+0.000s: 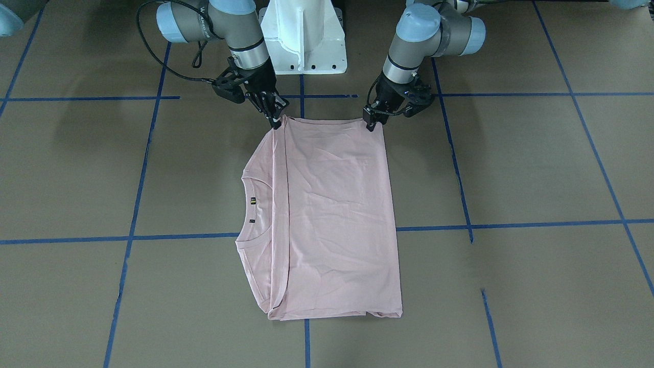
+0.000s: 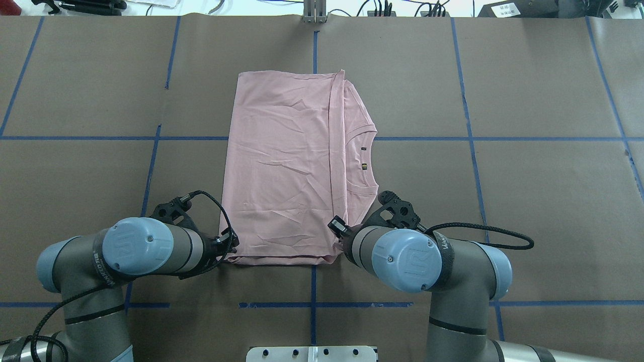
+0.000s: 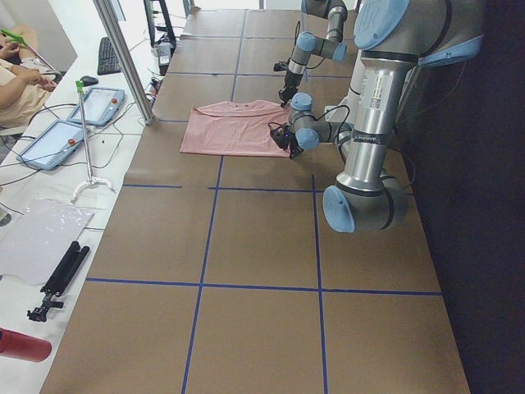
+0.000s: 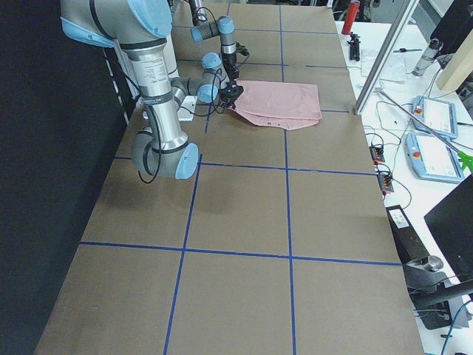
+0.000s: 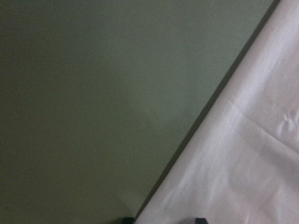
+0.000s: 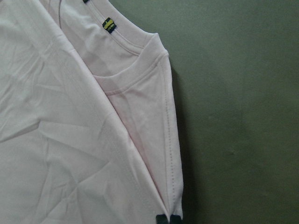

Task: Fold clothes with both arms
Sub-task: 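Lower the left gripper to the shirt's other near corner, then grasp the near edge of the folded shirt with both grippers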

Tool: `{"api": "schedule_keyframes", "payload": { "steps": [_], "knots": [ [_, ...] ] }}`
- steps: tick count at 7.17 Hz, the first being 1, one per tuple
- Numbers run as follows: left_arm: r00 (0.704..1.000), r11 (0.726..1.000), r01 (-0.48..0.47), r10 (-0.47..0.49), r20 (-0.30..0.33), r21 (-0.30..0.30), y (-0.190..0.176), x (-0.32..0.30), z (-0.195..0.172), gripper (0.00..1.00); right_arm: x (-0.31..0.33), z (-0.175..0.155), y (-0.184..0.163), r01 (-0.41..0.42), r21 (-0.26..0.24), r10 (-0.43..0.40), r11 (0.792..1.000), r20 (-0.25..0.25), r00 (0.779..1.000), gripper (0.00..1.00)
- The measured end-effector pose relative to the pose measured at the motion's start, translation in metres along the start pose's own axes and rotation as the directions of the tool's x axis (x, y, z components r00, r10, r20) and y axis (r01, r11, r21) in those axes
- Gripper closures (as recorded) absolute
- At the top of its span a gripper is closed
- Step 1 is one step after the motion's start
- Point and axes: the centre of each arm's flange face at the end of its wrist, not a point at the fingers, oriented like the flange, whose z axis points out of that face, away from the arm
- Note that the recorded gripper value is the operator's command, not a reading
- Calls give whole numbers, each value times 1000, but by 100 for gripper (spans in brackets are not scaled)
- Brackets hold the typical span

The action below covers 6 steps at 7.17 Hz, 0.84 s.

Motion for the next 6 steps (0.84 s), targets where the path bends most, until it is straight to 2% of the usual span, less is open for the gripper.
{"api": "schedule_keyframes", "payload": {
  "steps": [1,2,4,5,6],
  "knots": [
    [1000,1000,6,-6,9,6,0,0,0,46,0,0,0,0,0,0,1000,0,1000,100],
    [1000,1000,9,-9,20,12,0,-1,-2,52,0,-1,0,0,-1,0,1000,2,1000,100],
    [1000,1000,12,-13,29,17,1,0,-7,77,-1,-3,0,-1,-1,1,1000,5,1000,100],
    [999,1000,18,-19,30,18,1,0,-7,80,-1,-3,-1,-1,0,1,1000,5,1000,100],
    [999,999,30,-31,30,19,1,-1,-7,77,-1,-4,-2,-2,-1,2,1000,7,1000,100]
  ]
}}
